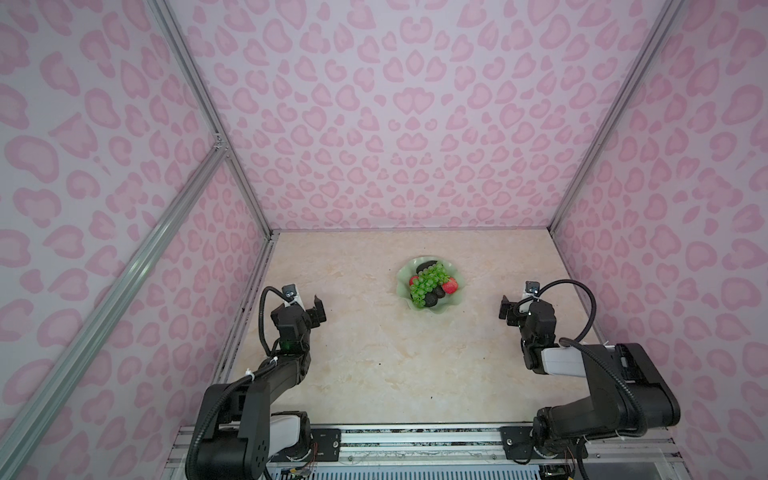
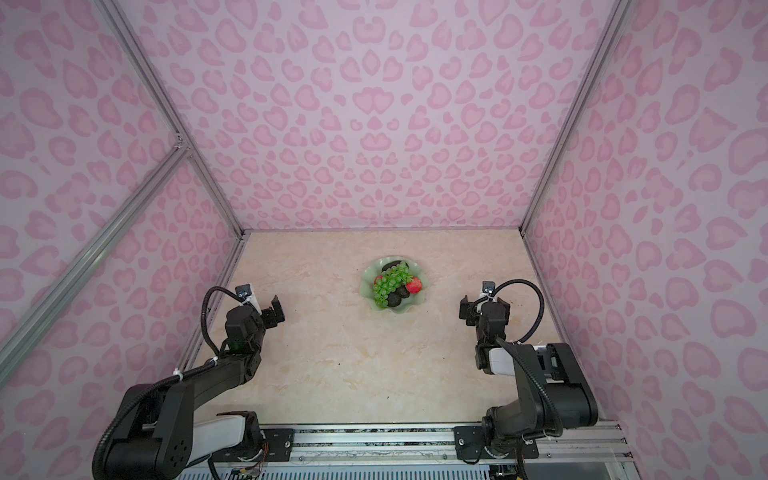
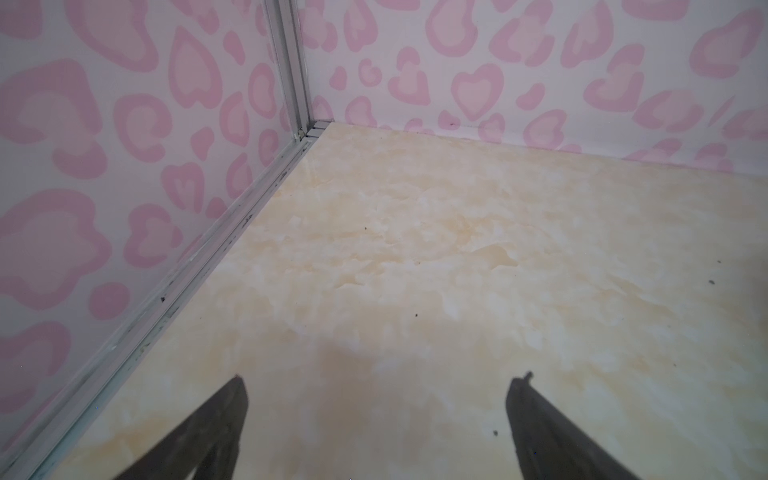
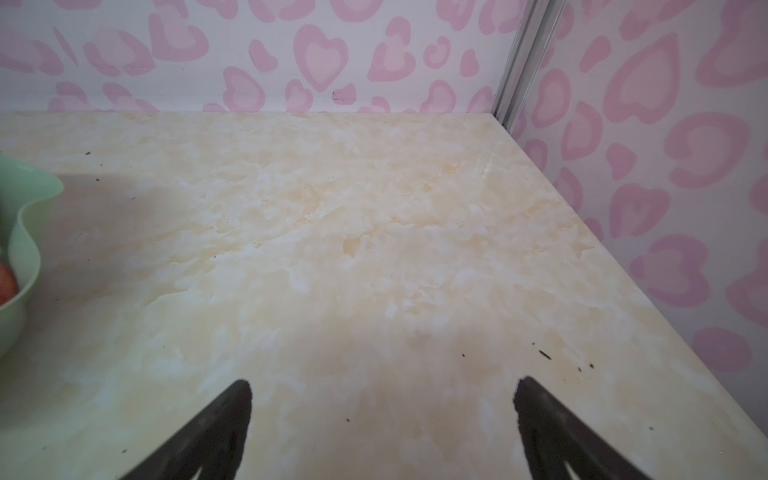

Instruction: Place and organize the fake fruits in the fruit bowl

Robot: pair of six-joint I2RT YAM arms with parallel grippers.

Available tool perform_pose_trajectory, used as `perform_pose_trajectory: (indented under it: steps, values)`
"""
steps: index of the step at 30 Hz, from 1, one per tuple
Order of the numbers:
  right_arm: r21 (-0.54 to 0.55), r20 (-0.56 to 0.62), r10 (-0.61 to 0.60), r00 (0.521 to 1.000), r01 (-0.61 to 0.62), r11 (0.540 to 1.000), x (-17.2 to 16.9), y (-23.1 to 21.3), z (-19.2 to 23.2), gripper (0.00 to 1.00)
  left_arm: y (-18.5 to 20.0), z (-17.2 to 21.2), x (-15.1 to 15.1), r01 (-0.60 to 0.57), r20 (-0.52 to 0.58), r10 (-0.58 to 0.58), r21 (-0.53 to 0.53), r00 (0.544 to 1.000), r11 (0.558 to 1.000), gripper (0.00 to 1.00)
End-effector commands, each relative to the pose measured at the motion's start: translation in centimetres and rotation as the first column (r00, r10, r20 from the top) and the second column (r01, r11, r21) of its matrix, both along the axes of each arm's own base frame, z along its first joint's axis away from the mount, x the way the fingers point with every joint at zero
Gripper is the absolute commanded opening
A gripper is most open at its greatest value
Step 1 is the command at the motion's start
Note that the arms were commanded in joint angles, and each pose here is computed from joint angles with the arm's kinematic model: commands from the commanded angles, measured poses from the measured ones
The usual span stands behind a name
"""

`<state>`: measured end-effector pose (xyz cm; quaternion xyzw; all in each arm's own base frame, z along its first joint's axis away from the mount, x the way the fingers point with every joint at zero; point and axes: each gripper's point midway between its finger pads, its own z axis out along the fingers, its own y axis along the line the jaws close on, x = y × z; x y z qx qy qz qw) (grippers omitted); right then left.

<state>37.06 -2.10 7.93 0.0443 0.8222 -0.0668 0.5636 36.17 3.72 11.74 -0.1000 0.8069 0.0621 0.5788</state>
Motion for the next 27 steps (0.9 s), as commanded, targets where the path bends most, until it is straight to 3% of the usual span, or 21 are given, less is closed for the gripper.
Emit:
perform_pose_trajectory:
  steps: [1, 6, 27]
  values:
    - [-0.017, 0.152, 0.041, 0.988, -0.039, 0.999, 0.8, 0.6, 2.8, 0.99, -1.0, 1.6, 2.1, 0.078, 0.086, -0.078, -0.001, 0.993, 0.997, 0.98]
    - [-0.018, 0.126, 0.049, 0.991, -0.047, 0.999, 0.9, 0.7, 2.6, 0.99, -1.2, 0.1, 2.6, 0.093, 0.070, -0.092, -0.008, 0.993, 0.996, 0.97]
    - [-0.015, 0.097, 0.040, 0.994, -0.039, 0.999, 1.2, 0.6, 2.3, 0.99, -1.2, 0.0, 2.7, 0.084, 0.069, -0.084, 0.004, 0.994, 0.996, 0.98]
